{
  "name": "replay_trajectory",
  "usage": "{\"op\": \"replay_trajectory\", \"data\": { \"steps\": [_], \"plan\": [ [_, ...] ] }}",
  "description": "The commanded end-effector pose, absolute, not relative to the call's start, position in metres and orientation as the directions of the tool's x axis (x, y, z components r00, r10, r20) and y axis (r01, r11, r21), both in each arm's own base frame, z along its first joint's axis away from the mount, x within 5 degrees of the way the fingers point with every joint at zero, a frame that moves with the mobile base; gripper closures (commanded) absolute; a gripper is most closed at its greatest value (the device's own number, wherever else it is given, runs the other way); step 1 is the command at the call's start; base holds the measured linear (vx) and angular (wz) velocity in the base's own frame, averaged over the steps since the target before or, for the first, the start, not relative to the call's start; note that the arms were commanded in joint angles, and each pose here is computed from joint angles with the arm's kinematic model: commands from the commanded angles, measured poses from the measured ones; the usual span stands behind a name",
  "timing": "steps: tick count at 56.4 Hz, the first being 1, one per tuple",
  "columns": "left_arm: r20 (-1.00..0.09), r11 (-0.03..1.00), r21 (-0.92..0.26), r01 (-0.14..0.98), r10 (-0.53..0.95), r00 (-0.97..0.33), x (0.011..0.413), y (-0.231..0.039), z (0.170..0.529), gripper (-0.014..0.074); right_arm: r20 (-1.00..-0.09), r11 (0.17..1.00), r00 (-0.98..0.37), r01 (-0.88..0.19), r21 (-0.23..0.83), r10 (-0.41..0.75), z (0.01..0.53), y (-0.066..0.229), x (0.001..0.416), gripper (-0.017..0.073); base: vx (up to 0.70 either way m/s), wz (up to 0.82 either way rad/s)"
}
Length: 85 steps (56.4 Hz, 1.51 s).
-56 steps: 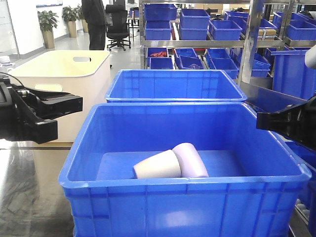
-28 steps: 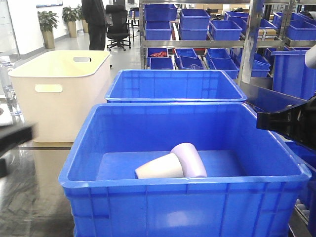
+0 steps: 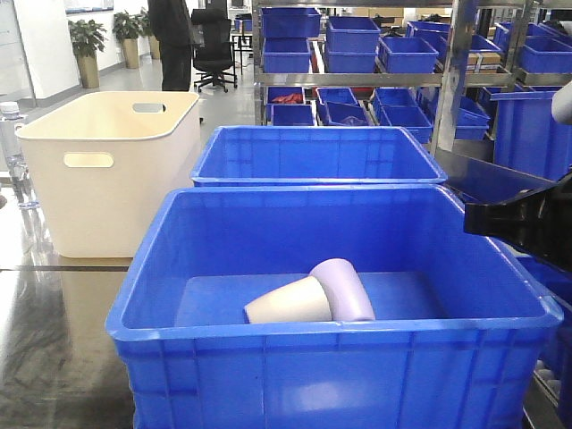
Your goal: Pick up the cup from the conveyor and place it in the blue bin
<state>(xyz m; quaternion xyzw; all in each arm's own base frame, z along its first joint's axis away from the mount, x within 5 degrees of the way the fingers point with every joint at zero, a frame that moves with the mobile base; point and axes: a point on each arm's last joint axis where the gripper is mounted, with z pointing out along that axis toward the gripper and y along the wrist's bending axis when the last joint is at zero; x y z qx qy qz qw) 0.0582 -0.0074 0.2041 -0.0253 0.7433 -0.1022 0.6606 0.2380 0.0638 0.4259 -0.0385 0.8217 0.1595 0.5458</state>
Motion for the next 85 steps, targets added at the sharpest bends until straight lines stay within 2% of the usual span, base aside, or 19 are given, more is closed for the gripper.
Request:
{"op": "replay_trajectory", "data": {
  "steps": [1, 6, 15, 57, 69, 77, 85],
  "plan": [
    [-0.971, 0.97, -0.238, 0.055, -0.239, 0.001, 0.055, -0.003, 0.198, 0.0556, -0.95, 0.943, -0.277, -0.25, 0.218, 0.146, 0.449, 0.061, 0.234, 0.0571, 0.0, 0.0],
    [-0.968, 0.97, -0.242, -0.003, -0.242, -0.072, 0.057, -0.001, 0.189, 0.0556, -0.949, 0.943, -0.281, -0.25, 0.218, 0.145, 0.449, 0.061, 0.234, 0.0571, 0.0, 0.0],
    [-0.96, 0.969, -0.245, -0.021, -0.245, -0.133, 0.057, -0.001, 0.184, 0.0556, -0.946, 0.943, -0.29, -0.25, 0.218, 0.142, 0.448, 0.061, 0.233, 0.0571, 0.0, 0.0],
    [-0.96, 0.969, -0.245, -0.021, -0.245, -0.135, 0.057, -0.001, 0.184, 0.0556, -0.949, 0.944, -0.281, -0.253, 0.214, 0.14, 0.451, 0.06, 0.229, 0.0571, 0.0, 0.0],
    [-0.96, 0.969, -0.245, -0.021, -0.245, -0.135, 0.057, -0.001, 0.184, 0.0556, -0.971, 0.936, -0.178, -0.287, 0.205, 0.158, 0.481, 0.048, 0.17, 0.0571, 0.0, 0.0],
    [-0.96, 0.969, -0.245, -0.021, -0.245, -0.135, 0.057, -0.001, 0.184, 0.0556, -0.969, 0.927, -0.184, -0.307, 0.216, 0.165, 0.467, 0.041, 0.128, 0.0571, 0.0, 0.0],
    [-0.96, 0.969, -0.245, -0.021, -0.245, -0.135, 0.057, -0.001, 0.184, 0.0556, -0.994, 0.954, -0.1, -0.287, 0.081, 0.054, 0.418, 0.028, 0.094, 0.0571, 0.0, 0.0]
  ]
}}
